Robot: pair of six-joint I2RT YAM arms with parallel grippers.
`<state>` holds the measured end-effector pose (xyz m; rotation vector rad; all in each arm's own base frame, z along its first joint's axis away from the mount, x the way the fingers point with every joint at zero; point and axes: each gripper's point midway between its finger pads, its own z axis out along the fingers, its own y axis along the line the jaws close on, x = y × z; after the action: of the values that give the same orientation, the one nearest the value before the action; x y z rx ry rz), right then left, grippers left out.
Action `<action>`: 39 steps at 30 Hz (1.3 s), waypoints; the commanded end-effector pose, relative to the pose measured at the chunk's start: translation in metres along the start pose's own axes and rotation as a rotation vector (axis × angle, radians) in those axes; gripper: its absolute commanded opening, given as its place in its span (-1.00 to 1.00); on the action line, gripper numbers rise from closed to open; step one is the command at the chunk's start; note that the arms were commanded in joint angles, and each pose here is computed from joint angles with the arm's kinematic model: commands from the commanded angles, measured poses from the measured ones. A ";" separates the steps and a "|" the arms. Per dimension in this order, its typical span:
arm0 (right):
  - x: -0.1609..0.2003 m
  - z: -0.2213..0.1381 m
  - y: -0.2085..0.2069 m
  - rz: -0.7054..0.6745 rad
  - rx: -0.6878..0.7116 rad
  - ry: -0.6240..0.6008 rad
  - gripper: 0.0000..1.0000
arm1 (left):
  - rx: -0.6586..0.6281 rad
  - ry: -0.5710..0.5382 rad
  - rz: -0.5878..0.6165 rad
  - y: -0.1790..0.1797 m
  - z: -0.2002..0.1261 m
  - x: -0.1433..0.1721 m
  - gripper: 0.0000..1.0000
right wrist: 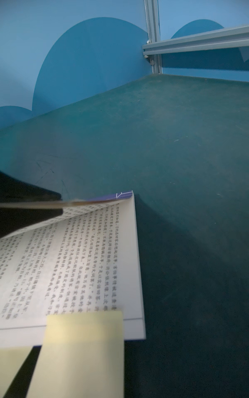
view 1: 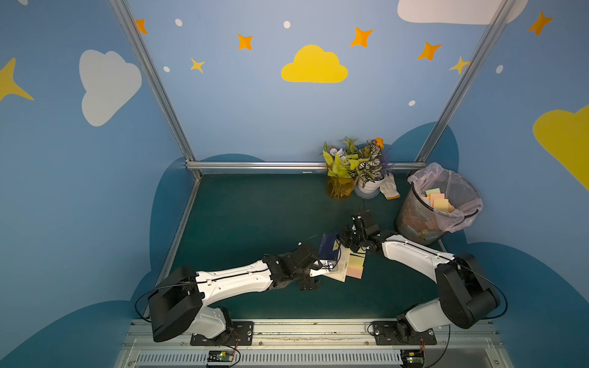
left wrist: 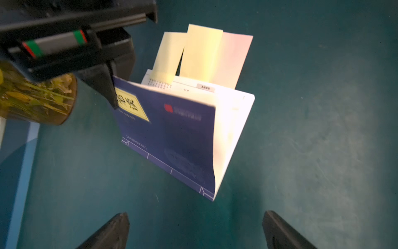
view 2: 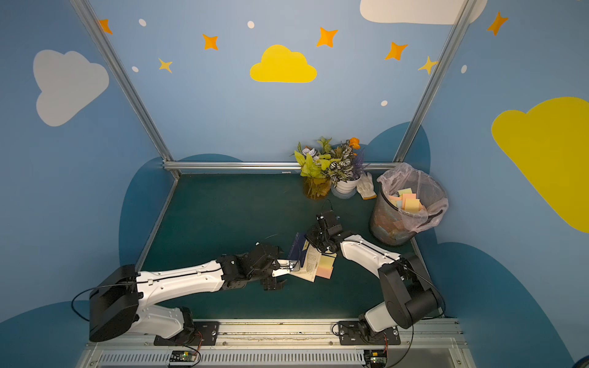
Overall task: Peel off the used sticky note
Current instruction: Open the book at the center of the board.
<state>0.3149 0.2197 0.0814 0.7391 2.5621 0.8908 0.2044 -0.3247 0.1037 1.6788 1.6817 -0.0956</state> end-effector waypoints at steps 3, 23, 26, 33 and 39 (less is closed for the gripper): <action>-0.009 0.003 0.003 0.040 -0.007 -0.026 -1.00 | -0.084 -0.076 -0.040 0.011 0.009 -0.021 1.00; -0.008 0.003 0.014 0.075 -0.053 -0.007 -0.56 | -0.065 -0.058 -0.093 -0.002 0.050 -0.030 1.00; -0.008 0.000 0.014 0.078 -0.060 -0.007 -0.33 | -0.067 -0.050 -0.092 -0.002 0.054 -0.029 1.00; -0.008 -0.002 0.018 0.086 -0.083 -0.004 -0.28 | -0.076 -0.040 -0.091 -0.002 0.060 -0.026 1.00; -0.007 -0.003 0.021 0.113 -0.115 0.001 -0.26 | -0.057 -0.038 -0.085 -0.009 0.065 -0.028 1.00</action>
<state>0.3249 0.2261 0.0866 0.8511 2.5117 1.0012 0.2202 -0.3743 0.0630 1.5728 1.7251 -0.1021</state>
